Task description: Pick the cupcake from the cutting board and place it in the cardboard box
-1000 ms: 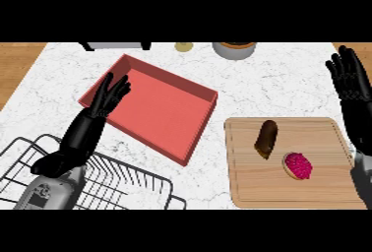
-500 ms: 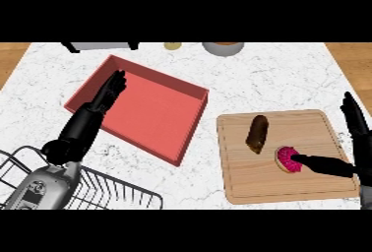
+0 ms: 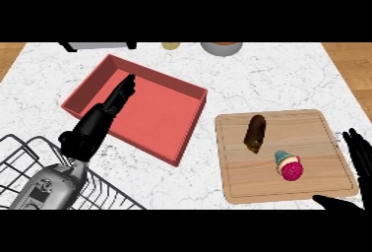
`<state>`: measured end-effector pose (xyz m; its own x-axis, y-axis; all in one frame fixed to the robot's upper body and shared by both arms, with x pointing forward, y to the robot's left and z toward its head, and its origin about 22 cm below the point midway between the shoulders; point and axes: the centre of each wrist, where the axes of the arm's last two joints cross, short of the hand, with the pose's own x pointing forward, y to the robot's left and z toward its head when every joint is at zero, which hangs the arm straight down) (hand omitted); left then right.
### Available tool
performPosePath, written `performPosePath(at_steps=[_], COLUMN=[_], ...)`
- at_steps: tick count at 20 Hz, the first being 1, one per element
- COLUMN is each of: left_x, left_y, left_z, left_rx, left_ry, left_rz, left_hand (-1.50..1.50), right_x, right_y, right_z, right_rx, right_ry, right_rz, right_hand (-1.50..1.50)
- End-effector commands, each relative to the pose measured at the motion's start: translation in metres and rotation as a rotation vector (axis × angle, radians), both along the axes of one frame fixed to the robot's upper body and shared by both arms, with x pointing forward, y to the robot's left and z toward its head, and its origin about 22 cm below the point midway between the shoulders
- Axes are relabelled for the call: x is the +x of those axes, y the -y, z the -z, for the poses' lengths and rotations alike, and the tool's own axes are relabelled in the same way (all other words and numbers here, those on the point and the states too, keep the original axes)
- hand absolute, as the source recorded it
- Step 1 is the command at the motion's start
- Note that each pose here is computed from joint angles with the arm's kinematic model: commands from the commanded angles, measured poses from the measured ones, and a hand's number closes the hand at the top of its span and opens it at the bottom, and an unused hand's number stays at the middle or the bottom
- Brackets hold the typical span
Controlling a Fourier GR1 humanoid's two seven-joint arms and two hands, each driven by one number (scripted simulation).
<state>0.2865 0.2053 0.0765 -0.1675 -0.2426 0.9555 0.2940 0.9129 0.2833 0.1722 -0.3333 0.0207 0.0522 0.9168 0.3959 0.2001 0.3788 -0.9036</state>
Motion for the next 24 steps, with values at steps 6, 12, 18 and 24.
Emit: performPosePath(at_steps=[6, 12, 18, 24], left_x=[-0.019, -0.019, -0.004, 0.001], left_y=[-0.009, -0.005, -0.015, -0.006], left_z=[0.025, 0.033, 0.026, 0.008], left_rx=[0.02, 0.017, -0.006, -0.008], left_ry=[-0.095, -0.073, -0.079, -0.078], left_rz=[-0.061, -0.035, -0.023, -0.035], left_hand=[0.0, 0.0, 0.0, 0.0], right_x=[-0.05, -0.058, -0.037, -0.018], right_y=[-0.049, -0.085, -0.099, -0.111], right_z=[-0.061, -0.107, -0.107, -0.097], right_rx=[-0.1, -0.04, 0.029, 0.001], right_ry=[-0.268, -0.371, -0.388, -0.412], right_rz=[0.01, 0.057, 0.108, 0.116], right_hand=[-1.5, -1.5, -1.5, -1.5])
